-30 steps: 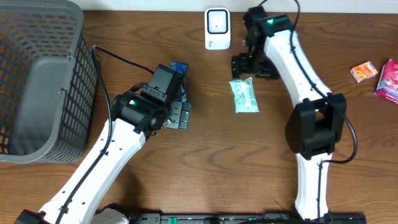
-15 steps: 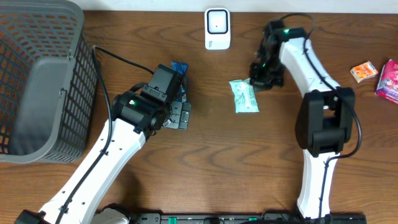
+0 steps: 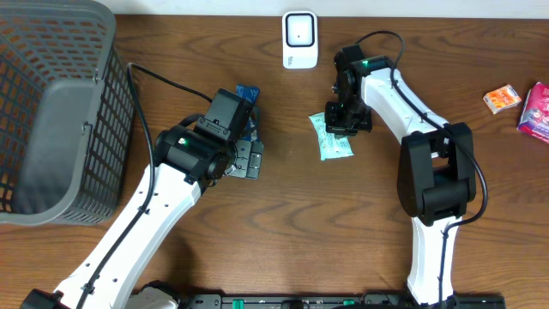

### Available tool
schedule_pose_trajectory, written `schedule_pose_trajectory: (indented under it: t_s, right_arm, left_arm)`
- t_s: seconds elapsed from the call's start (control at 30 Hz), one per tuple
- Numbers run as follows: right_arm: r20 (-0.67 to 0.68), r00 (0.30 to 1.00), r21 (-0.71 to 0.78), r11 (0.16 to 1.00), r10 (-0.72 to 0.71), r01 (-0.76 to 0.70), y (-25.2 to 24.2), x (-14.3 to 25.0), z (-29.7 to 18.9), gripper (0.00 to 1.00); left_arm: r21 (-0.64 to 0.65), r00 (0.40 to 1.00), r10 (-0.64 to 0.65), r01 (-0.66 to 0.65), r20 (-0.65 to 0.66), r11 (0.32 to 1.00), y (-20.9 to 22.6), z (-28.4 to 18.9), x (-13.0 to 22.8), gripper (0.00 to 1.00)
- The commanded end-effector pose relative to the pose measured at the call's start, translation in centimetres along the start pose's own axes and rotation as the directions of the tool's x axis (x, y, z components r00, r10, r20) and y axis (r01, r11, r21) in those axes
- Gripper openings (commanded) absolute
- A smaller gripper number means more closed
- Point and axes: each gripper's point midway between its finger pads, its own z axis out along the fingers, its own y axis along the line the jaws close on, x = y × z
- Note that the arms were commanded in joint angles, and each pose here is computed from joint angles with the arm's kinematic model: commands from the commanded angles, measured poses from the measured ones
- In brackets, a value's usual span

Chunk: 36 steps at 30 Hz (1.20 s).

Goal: Scan the item barcode

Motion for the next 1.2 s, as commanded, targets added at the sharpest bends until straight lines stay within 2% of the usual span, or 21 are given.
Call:
schedule_pose_trajectory:
  t_s: [0.0, 0.1, 0.13, 0.2, 0.23, 0.37, 0.5, 0.63, 0.77, 0.9, 1.0, 1.03, 1.07, 1.1, 1.13, 1.17]
  right_arm:
    - [-0.039, 0.999, -0.023, 1.000, -0.004, 0.003, 1.2, 0.8, -0.3, 0.01]
    - [0.039, 0.998, -0.044, 0.998, -0.044, 0.046, 1.4, -1.0, -3.6, 0.10]
    - [0.065, 0.997, -0.049, 0.998, -0.043, 0.047, 1.2, -1.6, -4.6, 0.23]
    - [0.121, 0.992, -0.056, 0.998, -0.026, 0.032, 0.5, -2.8, -6.5, 0.64]
    - [0.138, 0.990, -0.061, 0.998, -0.015, 0.023, 0.1, -3.2, -7.2, 0.72]
    - [0.138, 0.990, -0.063, 0.998, 0.035, -0.026, -2.1, -3.6, -7.6, 0.78]
    - [0.087, 0.995, -0.058, 0.998, 0.044, -0.039, -3.3, -2.6, -5.8, 0.82]
    - [0.036, 0.999, -0.144, 0.989, -0.011, 0.016, -2.2, -1.3, -3.1, 0.77]
    - [0.025, 0.999, -0.308, 0.951, -0.021, 0.028, 0.0, -0.5, -0.6, 0.75]
    - [0.021, 1.000, -0.382, 0.924, -0.005, 0.013, 0.7, 0.2, 1.4, 0.74]
    - [0.013, 1.000, -0.394, 0.919, 0.005, 0.001, 0.6, 0.8, 2.8, 0.66]
    - [0.010, 1.000, -0.393, 0.920, 0.006, -0.001, 0.4, 1.1, 3.2, 0.60]
    - [0.007, 1.000, -0.392, 0.920, 0.006, -0.002, 0.3, 1.3, 3.5, 0.49]
    - [0.003, 1.000, -0.391, 0.920, 0.007, -0.005, 0.3, 1.5, 3.7, 0.35]
    - [0.001, 1.000, -0.391, 0.921, 0.007, -0.006, 0.3, 1.5, 3.7, 0.13]
    - [-0.001, 1.000, -0.390, 0.921, 0.011, -0.011, 0.2, 1.6, 3.7, 0.01]
  left_arm:
    - [-0.008, 1.000, 0.001, -0.001, -0.004, 1.000, 0.2, 0.1, 0.1, 0.98]
    - [-0.008, 1.000, 0.001, -0.001, -0.004, 1.000, 0.2, 0.1, 0.1, 0.98]
    - [-0.008, 1.000, 0.001, -0.001, -0.004, 1.000, 0.2, 0.1, 0.1, 0.98]
    - [-0.008, 1.000, 0.001, -0.001, -0.004, 1.000, 0.2, 0.1, 0.1, 0.98]
    - [-0.008, 1.000, 0.001, -0.001, -0.004, 1.000, 0.2, 0.1, 0.1, 0.98]
    - [-0.008, 1.000, 0.001, -0.001, -0.004, 1.000, 0.2, 0.1, 0.1, 0.98]
    - [-0.008, 1.000, 0.001, -0.001, -0.004, 1.000, 0.2, 0.1, 0.1, 0.98]
    - [-0.008, 1.000, 0.001, -0.001, -0.004, 1.000, 0.2, 0.1, 0.1, 0.98]
    - [-0.008, 1.000, 0.001, -0.001, -0.004, 1.000, 0.2, 0.1, 0.1, 0.98]
    - [-0.008, 1.000, 0.001, -0.001, -0.004, 1.000, 0.2, 0.1, 0.1, 0.98]
    - [-0.008, 1.000, 0.001, -0.001, -0.004, 1.000, 0.2, 0.1, 0.1, 0.98]
    - [-0.008, 1.000, 0.001, -0.001, -0.004, 1.000, 0.2, 0.1, 0.1, 0.98]
    - [-0.008, 1.000, 0.001, -0.001, -0.004, 1.000, 0.2, 0.1, 0.1, 0.98]
    - [-0.008, 1.000, 0.001, -0.001, -0.004, 1.000, 0.2, 0.1, 0.1, 0.98]
    - [-0.008, 1.000, 0.001, -0.001, -0.004, 1.000, 0.2, 0.1, 0.1, 0.98]
    - [-0.008, 1.000, 0.001, -0.001, -0.005, 1.000, 0.2, 0.1, 0.1, 0.98]
